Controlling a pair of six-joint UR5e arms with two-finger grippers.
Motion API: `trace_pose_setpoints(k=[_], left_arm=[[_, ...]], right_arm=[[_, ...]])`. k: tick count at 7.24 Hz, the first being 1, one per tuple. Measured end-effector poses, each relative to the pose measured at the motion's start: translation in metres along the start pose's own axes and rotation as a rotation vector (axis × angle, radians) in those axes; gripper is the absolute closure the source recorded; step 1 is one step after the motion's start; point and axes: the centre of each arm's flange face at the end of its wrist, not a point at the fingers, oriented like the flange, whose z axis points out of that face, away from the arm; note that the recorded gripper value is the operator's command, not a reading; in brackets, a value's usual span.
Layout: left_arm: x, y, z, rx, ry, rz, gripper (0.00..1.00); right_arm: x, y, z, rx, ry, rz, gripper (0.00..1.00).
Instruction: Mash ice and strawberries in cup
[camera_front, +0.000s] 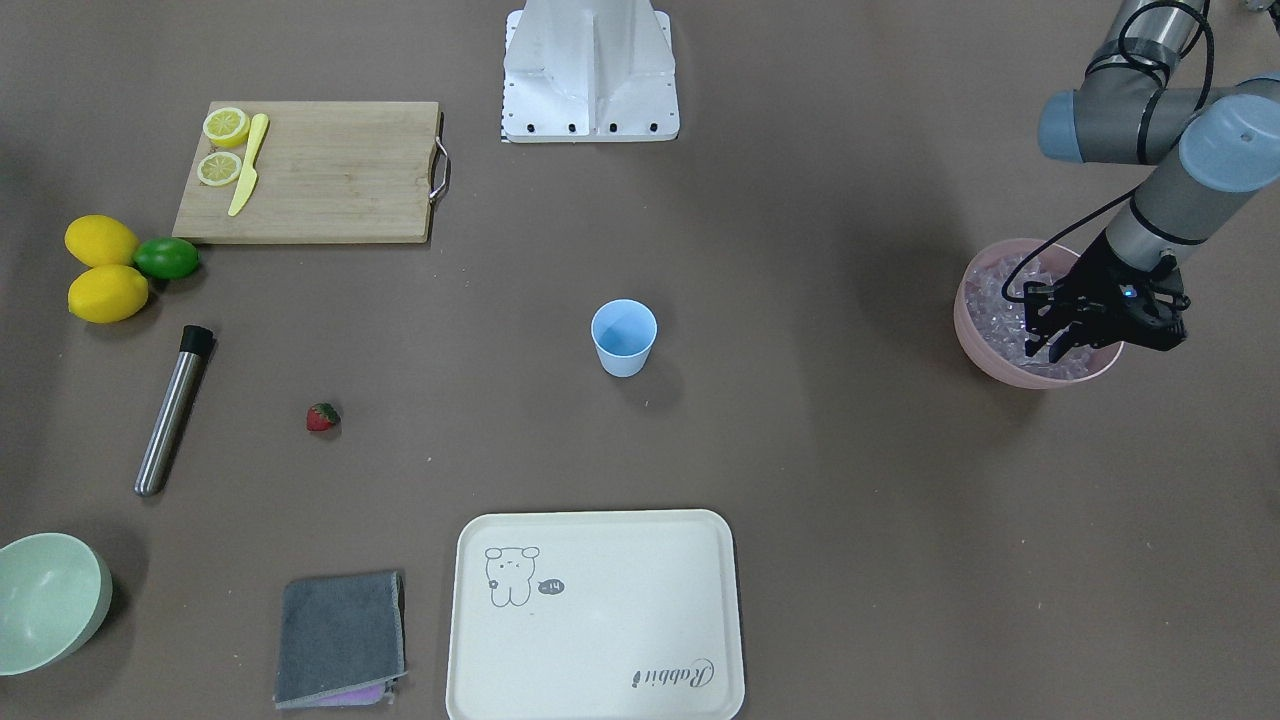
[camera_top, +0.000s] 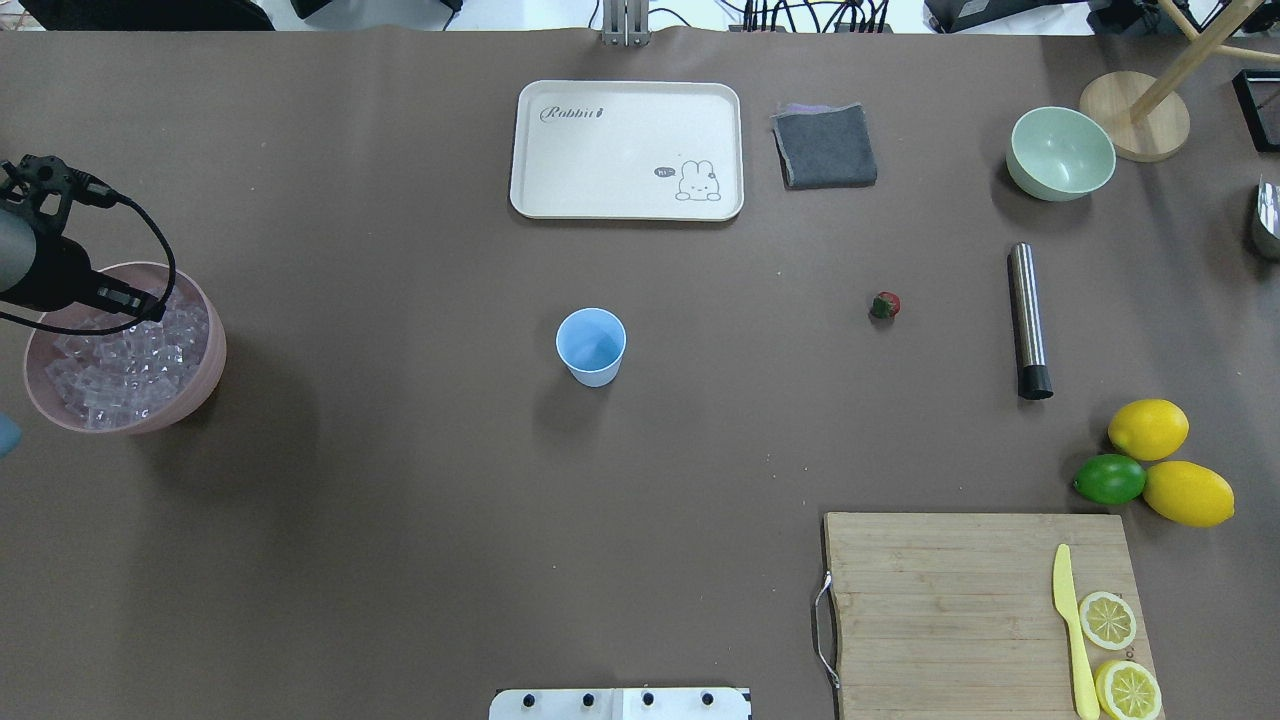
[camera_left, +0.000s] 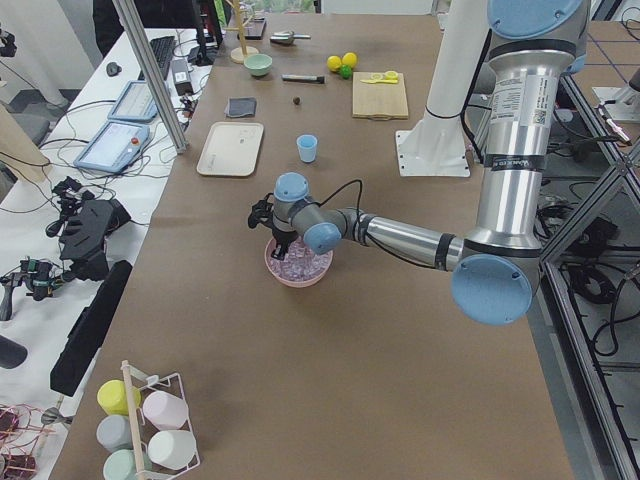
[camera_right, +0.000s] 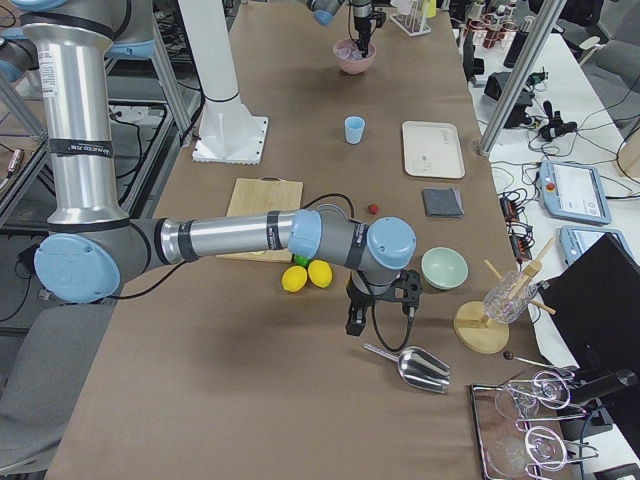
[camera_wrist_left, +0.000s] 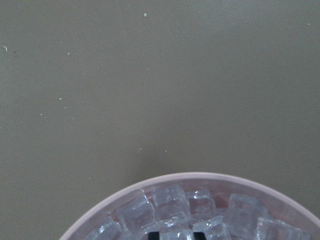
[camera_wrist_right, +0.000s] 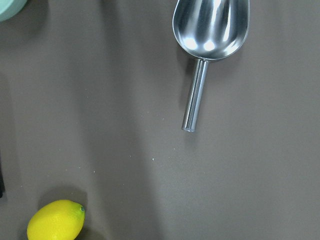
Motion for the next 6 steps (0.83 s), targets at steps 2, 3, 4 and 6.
trace_pose_setpoints(k=[2, 3, 4, 6], left_arm=[[-0.005, 0.003, -0.027, 0.025, 0.024, 0.001, 1.0], [-0.013, 0.006, -0.05, 0.049, 0.035, 0.009, 1.0], [-0.018, 0.01, -0.069, 0.069, 0.04, 0.016, 1.0], [-0.002, -0.004, -0.092, 0.115, 0.067, -0.007, 1.0]], right_arm=[[0.002, 0.002, 0.002, -0.004, 0.0, 0.004, 0.0], [0.003, 0.003, 0.003, -0.005, -0.002, 0.005, 0.0], [0.002, 0.002, 0.002, -0.004, -0.008, 0.004, 0.0], [-0.001, 0.001, 0.0, 0.0, -0.016, 0.0, 0.0]])
